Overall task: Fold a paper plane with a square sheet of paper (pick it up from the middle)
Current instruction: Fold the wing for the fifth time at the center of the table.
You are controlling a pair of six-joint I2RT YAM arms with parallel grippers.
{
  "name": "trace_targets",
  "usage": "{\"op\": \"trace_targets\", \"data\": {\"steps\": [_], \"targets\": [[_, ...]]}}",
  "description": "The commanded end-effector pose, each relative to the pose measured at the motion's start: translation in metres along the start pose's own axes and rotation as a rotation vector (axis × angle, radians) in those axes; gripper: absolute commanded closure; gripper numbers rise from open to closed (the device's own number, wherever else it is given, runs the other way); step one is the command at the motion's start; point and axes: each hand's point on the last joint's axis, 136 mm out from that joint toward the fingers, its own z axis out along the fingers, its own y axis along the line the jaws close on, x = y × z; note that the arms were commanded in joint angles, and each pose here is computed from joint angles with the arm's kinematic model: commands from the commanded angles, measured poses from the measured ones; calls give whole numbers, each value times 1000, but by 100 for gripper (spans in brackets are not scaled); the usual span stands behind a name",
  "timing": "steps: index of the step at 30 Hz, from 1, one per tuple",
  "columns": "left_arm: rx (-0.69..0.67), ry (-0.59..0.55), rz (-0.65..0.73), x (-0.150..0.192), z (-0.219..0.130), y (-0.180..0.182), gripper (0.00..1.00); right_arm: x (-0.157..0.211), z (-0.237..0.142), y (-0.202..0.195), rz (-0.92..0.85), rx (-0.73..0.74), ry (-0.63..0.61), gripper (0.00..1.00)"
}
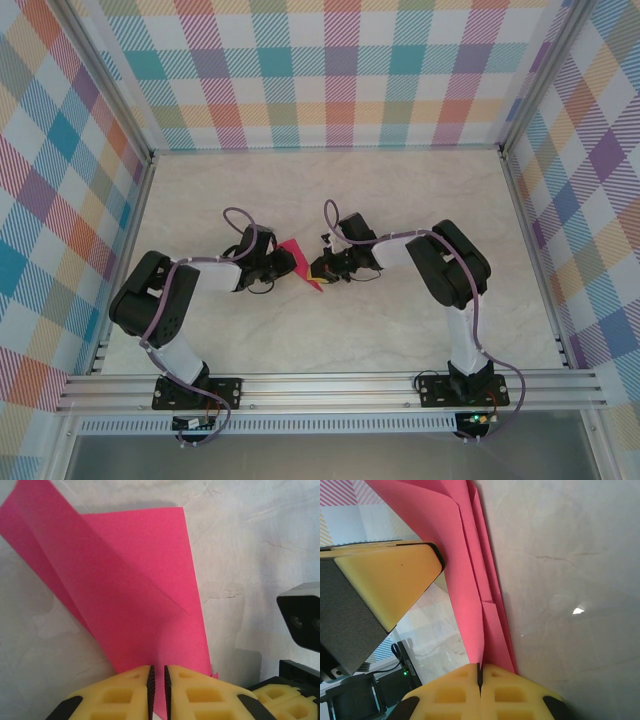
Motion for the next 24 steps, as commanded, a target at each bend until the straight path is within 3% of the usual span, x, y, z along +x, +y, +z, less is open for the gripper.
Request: {"op": "trace_targets", "data": {"steps": [1, 24], "targets": [[-4, -40, 46, -13, -11, -10, 80, 15, 6, -58, 137, 162, 24, 100], [-84, -34, 174, -34, 10, 14, 79, 21, 4, -74, 226, 182, 36, 100]]}}
